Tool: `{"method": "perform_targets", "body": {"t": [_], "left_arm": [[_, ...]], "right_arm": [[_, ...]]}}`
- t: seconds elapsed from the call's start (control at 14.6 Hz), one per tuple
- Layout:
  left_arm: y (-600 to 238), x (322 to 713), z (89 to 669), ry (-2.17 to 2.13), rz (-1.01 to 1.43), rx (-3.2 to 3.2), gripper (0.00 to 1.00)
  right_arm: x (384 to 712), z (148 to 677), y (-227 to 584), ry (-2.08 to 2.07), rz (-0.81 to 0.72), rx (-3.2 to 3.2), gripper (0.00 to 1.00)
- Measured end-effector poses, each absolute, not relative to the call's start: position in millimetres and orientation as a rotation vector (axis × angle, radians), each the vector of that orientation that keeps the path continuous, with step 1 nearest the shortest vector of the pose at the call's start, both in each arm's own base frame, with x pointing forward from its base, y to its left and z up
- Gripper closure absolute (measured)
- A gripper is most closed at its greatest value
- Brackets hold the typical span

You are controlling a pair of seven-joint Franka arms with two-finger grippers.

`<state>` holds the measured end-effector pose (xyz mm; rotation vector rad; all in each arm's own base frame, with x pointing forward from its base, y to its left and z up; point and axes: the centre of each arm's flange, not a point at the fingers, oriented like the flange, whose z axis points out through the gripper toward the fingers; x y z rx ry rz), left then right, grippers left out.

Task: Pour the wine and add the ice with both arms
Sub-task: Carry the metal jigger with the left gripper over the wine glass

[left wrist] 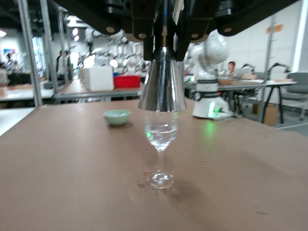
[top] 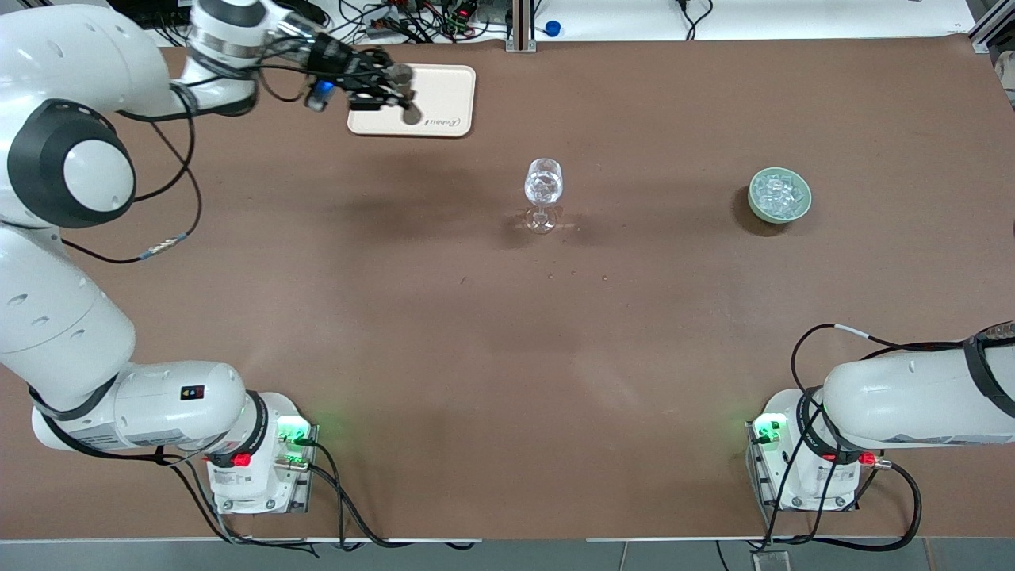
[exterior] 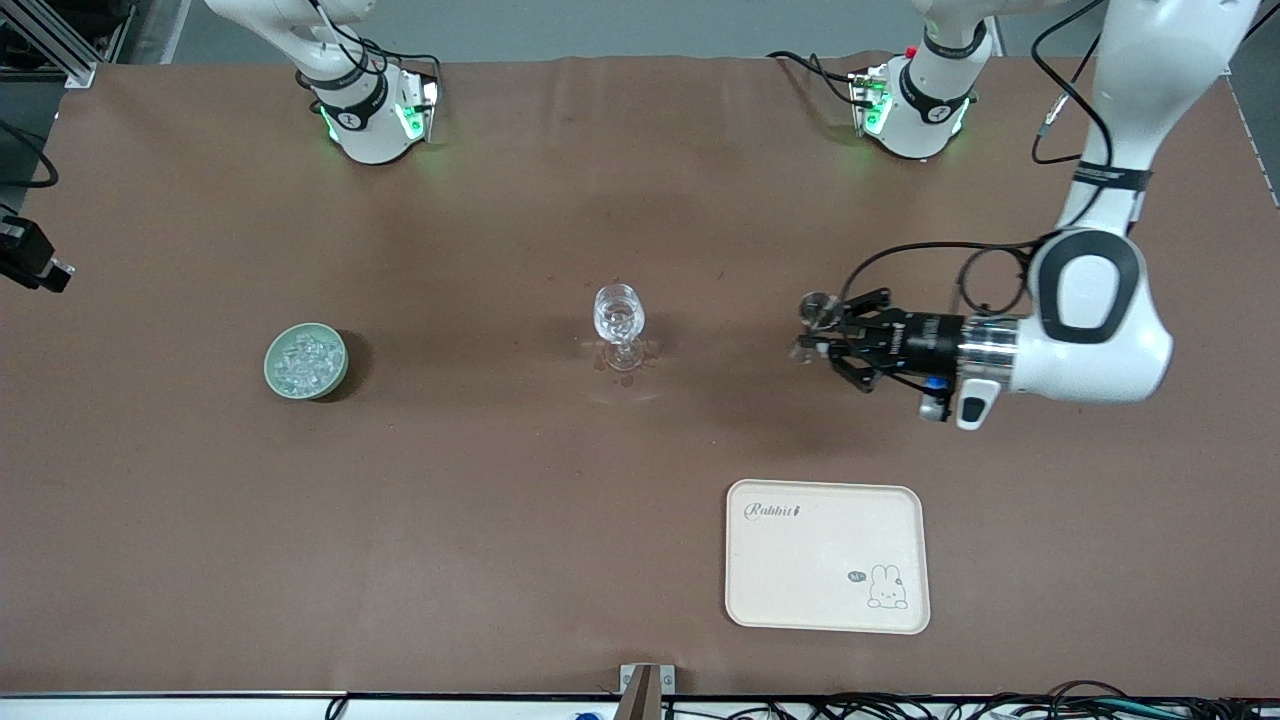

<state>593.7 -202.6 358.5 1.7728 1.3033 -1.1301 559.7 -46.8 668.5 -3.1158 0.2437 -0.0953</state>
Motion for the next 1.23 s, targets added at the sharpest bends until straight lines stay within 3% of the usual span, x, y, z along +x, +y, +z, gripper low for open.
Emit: {"method": "perform_targets", "body": {"t": [0.34, 1.23], "left_arm": [[-277, 573, 346, 1.418, -1.037, 1.757, 0.79], [-369, 549, 340, 1.564, -0.778, 1.956, 0.79]], "right_arm": [[559, 668, -47, 0.244, -0.089, -3.116, 0.78], [559, 668, -46, 0.241, -0.086, -3.116, 0.78]]}}
